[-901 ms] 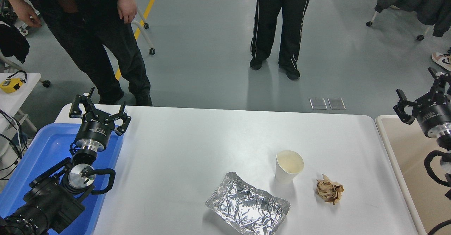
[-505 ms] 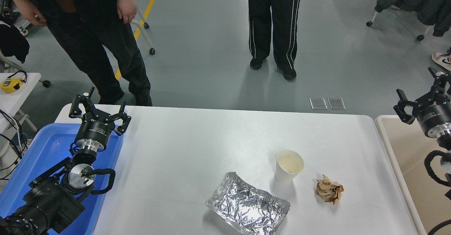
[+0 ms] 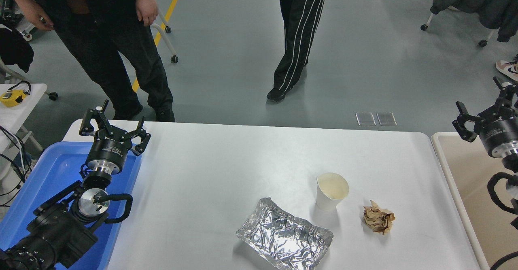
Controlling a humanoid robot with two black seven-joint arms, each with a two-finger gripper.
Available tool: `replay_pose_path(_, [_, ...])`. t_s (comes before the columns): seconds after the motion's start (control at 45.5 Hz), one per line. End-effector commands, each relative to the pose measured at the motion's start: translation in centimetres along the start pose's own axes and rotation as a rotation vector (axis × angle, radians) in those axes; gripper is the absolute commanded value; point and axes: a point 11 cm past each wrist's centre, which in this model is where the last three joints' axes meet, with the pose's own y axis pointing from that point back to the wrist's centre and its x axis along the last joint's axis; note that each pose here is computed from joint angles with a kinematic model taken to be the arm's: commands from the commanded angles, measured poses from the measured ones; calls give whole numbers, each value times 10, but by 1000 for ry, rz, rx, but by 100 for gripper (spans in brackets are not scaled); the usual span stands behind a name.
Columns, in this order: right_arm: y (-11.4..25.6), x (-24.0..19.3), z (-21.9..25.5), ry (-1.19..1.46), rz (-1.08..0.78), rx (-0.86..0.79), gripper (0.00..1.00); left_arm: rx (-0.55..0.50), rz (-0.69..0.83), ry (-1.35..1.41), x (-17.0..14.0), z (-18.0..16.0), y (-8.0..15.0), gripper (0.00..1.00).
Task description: Dispose of the paper cup in the dustbin
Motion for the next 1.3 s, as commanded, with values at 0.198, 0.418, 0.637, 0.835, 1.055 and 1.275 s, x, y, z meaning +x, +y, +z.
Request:
replay_pose_path(0.198, [1, 6, -7, 14, 3, 5, 99, 0, 0, 0, 0, 0, 0, 100])
replay_pose_path(0.418, [3, 13, -16, 25, 16, 15, 99, 0, 0, -1, 0, 0, 0, 100])
replay_pose_path(0.637, [2, 9, -13, 19, -2, 7, 99, 0, 0, -1, 0, 0, 0, 100])
replay_pose_path(0.835, [0, 18, -38, 167, -30, -23, 99, 0, 0, -1, 0, 0, 0, 100])
replay_pose_path(1.055, [-16, 6, -79, 583, -182, -180, 99, 0, 0, -1, 0, 0, 0, 100])
replay_pose_path(1.275, [-26, -11, -101, 782, -281, -261, 99, 0, 0, 0, 0, 0, 0, 100])
